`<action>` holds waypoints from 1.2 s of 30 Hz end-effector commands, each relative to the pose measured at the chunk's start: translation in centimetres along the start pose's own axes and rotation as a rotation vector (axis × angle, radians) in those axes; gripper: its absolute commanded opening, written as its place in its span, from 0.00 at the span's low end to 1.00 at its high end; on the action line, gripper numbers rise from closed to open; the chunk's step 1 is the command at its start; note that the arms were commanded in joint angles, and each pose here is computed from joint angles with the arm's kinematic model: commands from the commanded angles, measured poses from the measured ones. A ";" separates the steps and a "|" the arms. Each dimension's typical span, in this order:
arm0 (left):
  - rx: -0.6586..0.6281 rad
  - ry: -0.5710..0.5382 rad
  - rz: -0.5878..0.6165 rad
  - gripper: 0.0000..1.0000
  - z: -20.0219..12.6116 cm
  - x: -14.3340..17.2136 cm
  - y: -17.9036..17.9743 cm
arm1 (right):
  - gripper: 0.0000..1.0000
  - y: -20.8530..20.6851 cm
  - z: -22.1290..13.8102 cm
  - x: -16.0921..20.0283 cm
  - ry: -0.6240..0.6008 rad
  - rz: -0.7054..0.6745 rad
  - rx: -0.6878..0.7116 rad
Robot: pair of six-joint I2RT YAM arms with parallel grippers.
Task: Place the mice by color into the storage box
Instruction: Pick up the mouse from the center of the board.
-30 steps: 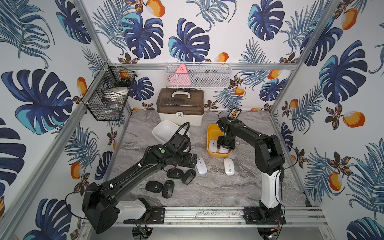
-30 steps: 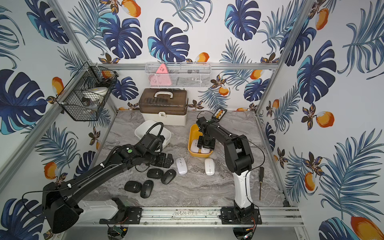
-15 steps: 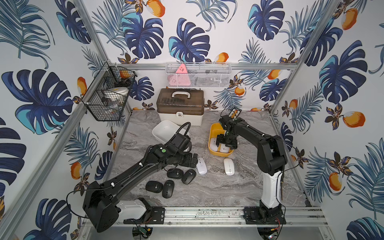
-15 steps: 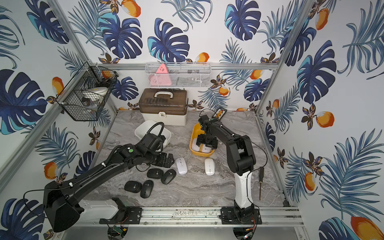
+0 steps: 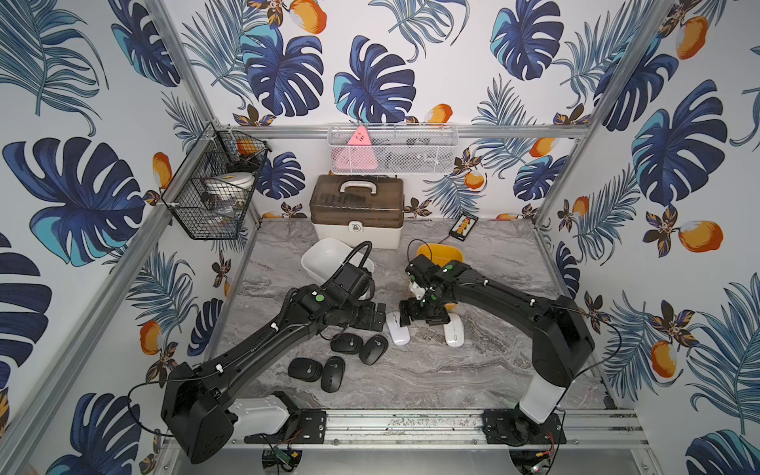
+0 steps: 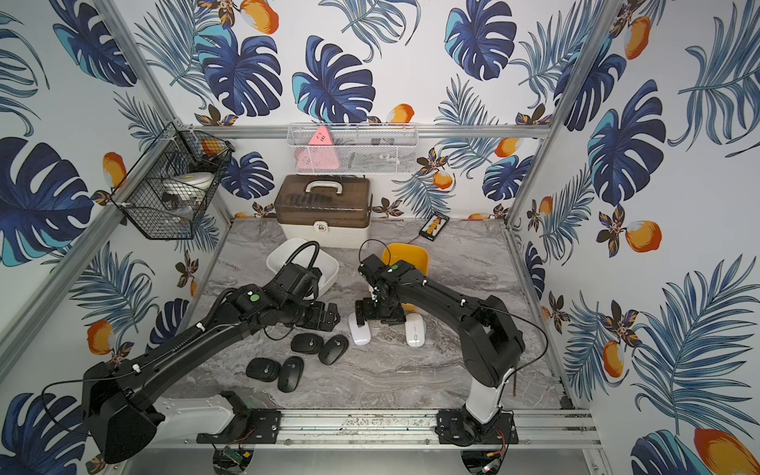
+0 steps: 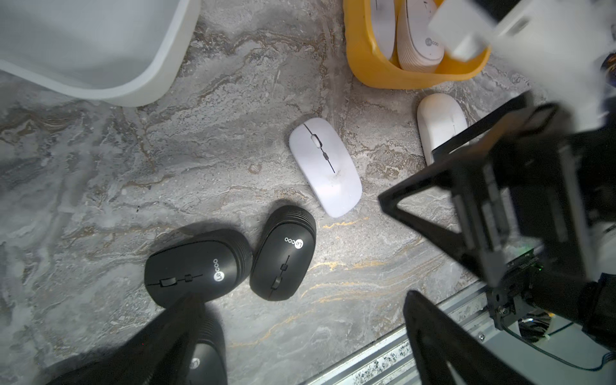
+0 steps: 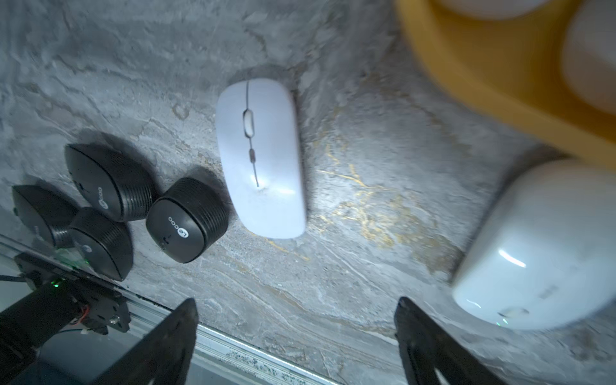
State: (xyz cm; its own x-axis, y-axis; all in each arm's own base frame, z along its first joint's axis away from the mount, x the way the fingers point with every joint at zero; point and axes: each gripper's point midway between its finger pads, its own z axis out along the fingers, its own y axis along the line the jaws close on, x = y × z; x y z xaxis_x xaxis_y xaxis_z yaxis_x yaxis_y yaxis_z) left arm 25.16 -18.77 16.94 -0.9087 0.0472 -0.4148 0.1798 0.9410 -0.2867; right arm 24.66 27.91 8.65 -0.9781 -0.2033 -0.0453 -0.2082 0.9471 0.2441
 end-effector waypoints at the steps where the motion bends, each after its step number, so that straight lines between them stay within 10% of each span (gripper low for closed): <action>1: -0.009 -0.013 -0.012 0.99 -0.5 -0.4 0.5 | 0.94 2.1 1.9 -0.7 -0.003 -0.016 -0.023; 17: -0.034 -0.040 -0.025 0.99 -1.7 0.2 1.7 | 0.86 0.9 7.5 -2.3 0.062 -0.049 0.181; 36: -0.048 -0.035 -0.017 0.99 -1.4 0.0 1.9 | 0.59 2.2 5.4 -3.1 -0.015 -0.052 0.167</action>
State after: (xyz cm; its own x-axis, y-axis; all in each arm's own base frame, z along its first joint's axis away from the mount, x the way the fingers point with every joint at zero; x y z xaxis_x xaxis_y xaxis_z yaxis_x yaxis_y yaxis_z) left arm 24.73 -16.65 17.37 -0.9026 0.0132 -0.4303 0.1401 0.9541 -0.2648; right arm 26.59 31.52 2.51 -0.9645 -0.2631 -0.0244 -0.2641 0.9626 0.0596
